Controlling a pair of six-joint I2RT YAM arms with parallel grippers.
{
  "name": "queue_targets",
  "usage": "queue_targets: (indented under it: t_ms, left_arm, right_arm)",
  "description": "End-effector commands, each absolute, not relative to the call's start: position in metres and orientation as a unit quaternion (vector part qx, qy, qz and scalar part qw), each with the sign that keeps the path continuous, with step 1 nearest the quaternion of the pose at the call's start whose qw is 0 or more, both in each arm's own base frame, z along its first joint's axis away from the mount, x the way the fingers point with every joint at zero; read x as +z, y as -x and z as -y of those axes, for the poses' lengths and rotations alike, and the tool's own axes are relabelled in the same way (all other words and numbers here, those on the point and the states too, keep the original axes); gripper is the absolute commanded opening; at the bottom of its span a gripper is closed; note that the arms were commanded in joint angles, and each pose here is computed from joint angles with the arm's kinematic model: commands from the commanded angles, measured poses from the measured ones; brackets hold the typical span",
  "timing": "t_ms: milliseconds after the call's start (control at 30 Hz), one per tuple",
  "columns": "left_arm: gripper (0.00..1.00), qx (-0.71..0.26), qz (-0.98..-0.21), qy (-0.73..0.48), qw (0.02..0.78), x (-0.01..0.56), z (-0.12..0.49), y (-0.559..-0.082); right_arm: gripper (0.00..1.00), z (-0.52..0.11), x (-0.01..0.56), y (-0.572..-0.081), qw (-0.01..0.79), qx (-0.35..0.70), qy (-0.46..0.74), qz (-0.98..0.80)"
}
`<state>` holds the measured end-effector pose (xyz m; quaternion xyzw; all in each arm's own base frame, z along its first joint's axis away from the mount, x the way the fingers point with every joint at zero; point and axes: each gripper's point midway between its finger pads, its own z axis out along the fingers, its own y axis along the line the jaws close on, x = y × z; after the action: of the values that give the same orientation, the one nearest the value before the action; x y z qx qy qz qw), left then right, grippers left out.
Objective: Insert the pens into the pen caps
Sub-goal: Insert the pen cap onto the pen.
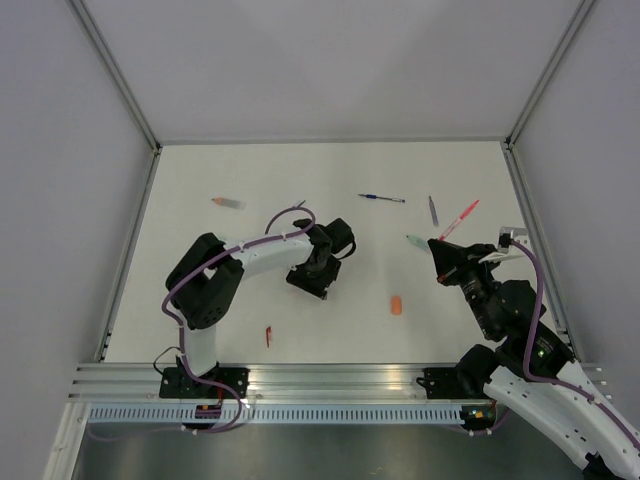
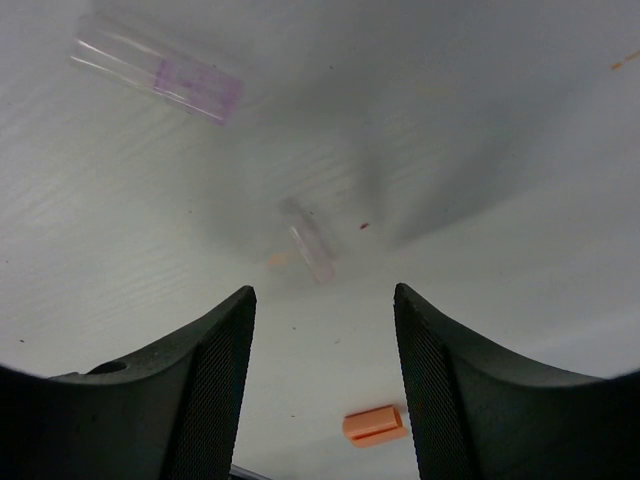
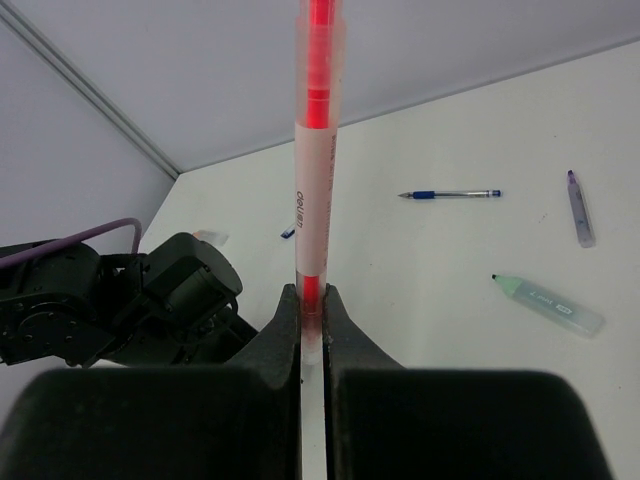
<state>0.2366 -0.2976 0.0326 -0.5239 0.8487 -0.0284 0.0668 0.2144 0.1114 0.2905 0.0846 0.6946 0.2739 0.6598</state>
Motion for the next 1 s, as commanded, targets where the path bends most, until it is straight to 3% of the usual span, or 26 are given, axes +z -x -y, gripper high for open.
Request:
queue_targets:
  t_ms: [0, 300, 967]
  left_arm:
    - [0.62, -0.060, -0.722, 0.688, 0.048, 0.039, 0.304, -0.249]
    - [0.59, -0.050, -0.712, 0.699, 0.047, 0.029, 0.299, -0.248]
    - [0.27, -0.003, -0.688, 0.723, 0.060, 0.015, 0.281, -0.240]
  right_arm:
    - [0.01, -0.107, 0.296, -0.213, 0.665, 0.276, -0.094, -0.688]
    - [0.01, -0.108, 0.296, -0.213, 0.665, 0.276, -0.092, -0.688]
    - [0.01, -0.108, 0.297, -0.212, 0.666, 0.278, -0.092, -0.686]
